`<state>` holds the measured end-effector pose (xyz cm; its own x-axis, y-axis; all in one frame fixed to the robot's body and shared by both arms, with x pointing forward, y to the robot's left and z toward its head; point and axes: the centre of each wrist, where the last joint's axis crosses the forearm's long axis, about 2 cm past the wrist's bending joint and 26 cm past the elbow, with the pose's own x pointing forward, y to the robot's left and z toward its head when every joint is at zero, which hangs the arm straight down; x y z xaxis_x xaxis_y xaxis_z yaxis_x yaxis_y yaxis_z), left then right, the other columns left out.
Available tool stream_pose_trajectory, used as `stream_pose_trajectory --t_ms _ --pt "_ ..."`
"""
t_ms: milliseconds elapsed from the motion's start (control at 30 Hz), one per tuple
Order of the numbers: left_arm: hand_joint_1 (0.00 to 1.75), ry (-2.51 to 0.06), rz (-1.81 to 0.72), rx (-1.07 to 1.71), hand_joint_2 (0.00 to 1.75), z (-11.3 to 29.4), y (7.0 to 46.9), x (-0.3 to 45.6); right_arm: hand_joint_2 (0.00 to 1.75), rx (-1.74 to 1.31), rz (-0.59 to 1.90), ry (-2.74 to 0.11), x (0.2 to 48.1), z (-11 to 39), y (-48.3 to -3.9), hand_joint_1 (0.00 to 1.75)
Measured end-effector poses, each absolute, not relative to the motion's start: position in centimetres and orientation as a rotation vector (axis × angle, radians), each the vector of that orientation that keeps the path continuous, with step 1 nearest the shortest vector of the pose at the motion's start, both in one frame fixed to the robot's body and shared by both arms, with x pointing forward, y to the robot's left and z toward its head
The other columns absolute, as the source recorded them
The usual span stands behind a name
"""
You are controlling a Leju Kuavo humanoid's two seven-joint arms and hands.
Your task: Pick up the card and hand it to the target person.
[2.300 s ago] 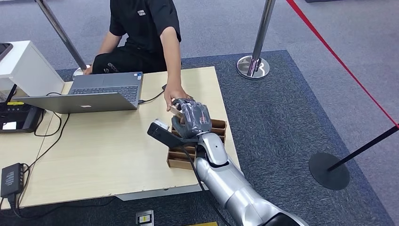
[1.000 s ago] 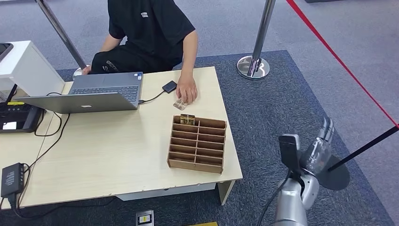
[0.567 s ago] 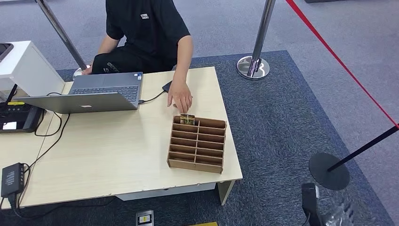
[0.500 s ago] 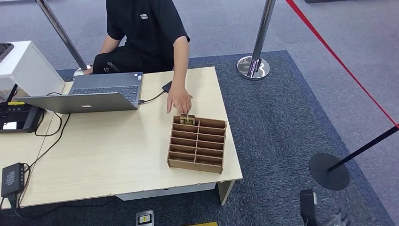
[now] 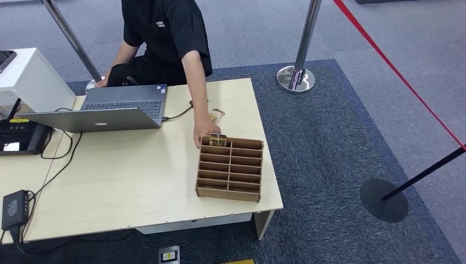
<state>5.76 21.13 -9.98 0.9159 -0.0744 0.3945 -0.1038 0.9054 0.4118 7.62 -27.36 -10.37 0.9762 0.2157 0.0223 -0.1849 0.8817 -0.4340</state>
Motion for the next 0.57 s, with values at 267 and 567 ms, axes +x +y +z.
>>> stream_pose_trajectory --t_ms 267,567 --pt "0.0 -0.432 -0.004 0.422 0.0 -10.0 21.1 5.8 0.0 -0.36 0.178 -0.055 6.9 -10.5 -25.8 0.0" --pt "0.0 -0.453 0.003 0.4 1.75 -10.0 21.1 5.9 0.0 -0.339 0.182 -0.06 6.6 -10.5 -25.1 0.0"
